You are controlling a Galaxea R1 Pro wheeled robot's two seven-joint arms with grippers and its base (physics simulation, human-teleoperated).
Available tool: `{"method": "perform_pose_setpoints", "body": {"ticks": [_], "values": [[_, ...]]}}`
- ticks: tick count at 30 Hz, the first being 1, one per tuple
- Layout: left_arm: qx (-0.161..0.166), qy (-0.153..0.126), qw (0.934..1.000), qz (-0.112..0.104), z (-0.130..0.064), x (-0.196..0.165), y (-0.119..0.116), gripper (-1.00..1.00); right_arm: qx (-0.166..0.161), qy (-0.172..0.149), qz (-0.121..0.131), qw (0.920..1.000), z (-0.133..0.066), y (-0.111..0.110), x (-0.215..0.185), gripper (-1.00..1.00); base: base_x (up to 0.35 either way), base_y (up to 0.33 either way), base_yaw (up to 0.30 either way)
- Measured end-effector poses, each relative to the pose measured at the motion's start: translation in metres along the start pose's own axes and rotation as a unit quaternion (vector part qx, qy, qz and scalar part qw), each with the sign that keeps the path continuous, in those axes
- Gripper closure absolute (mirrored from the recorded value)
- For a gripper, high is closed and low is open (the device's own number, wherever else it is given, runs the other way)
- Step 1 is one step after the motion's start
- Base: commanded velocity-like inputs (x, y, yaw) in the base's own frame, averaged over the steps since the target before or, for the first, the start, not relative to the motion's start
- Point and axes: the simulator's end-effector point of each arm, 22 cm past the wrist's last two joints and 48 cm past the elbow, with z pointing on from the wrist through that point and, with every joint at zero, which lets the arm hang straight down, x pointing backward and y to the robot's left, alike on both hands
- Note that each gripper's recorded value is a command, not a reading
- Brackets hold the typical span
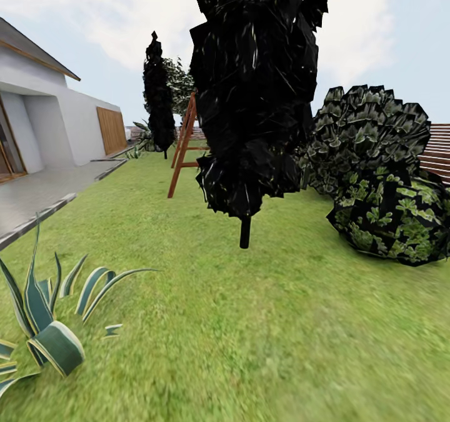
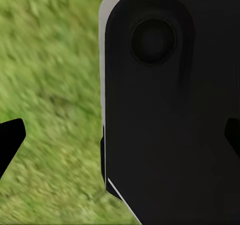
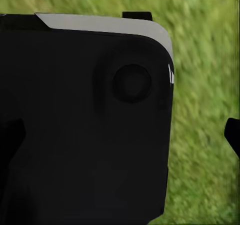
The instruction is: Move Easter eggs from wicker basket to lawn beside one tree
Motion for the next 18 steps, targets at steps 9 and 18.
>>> {"method": "perform_pose_setpoints", "body": {"ticks": [9, 18], "values": [[0.0, 0.0, 1.0, 0.0, 0.0, -0.0001, 0.0001, -1.0, -0.001, 0.0, 0.003, 1.0, 0.0, 0.0009, -0.0001, -1.0, 0.289, -0.142, 0.066], [0.0, 0.0, 1.0, -0.001, 0.0, -0.0001, 0.0001, -1.0, 0.0, 0.0, 0.003, 1.0, 0.0, 0.0005, -0.0001, -1.0, 0.271, -0.184, 0.245]]}}
